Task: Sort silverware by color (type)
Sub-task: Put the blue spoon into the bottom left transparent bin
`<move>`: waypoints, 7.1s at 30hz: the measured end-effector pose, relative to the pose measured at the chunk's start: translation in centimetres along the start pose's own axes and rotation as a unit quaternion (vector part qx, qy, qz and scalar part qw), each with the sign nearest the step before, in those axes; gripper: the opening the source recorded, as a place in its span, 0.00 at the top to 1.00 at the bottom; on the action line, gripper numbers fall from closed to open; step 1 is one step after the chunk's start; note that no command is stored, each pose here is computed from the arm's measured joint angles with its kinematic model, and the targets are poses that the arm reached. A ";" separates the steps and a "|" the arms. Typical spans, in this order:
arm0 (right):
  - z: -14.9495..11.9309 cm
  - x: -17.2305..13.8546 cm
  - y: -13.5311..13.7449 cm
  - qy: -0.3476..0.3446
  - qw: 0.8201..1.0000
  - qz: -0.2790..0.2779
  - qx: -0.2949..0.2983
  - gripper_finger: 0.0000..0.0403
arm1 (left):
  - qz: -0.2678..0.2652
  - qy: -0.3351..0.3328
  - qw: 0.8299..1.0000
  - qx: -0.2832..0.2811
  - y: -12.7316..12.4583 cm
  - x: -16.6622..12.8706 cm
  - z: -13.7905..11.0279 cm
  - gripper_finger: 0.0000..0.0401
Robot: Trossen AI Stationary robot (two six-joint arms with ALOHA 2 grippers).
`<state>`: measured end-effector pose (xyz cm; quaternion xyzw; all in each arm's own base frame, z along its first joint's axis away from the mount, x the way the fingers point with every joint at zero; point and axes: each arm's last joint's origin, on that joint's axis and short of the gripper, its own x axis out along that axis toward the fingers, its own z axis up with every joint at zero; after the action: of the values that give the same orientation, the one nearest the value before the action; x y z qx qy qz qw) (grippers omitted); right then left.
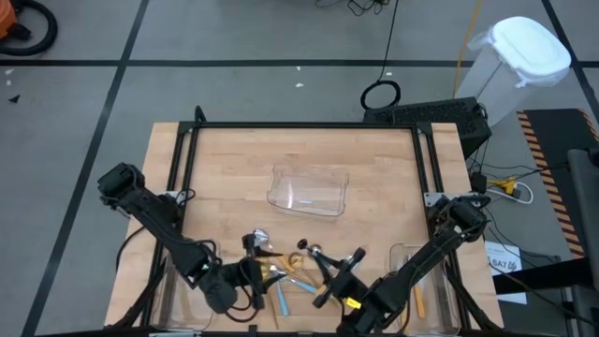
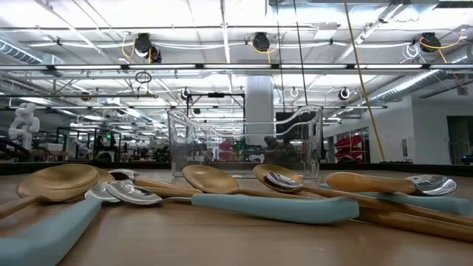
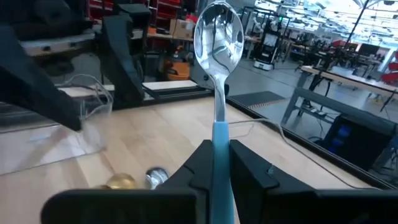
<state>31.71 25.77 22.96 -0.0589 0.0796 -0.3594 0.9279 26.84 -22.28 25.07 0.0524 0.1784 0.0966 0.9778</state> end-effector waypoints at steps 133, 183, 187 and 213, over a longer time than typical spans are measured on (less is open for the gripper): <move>3.5 -5.0 2.6 -0.058 0.972 0.009 -0.227 0.63 | 0.080 0.447 0.820 -0.348 1.6 -18.1 -8.0 0.66; 3.2 -6.5 3.0 -0.068 0.967 0.076 -0.234 0.63 | -0.005 0.152 0.981 -0.121 3.0 -5.6 -1.4 0.66; 3.0 -5.5 3.6 -0.058 0.963 0.186 -0.185 0.63 | -0.008 0.126 0.986 -0.110 2.8 -5.4 -1.0 0.66; -4.9 4.1 0.9 0.274 0.917 0.288 -0.040 0.63 | 0.051 0.158 0.986 -0.015 1.0 -1.1 -4.6 0.66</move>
<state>34.33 23.39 17.55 0.0303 0.3585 -0.0749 0.9300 24.05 -21.26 21.25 0.0310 0.3261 0.1559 0.9319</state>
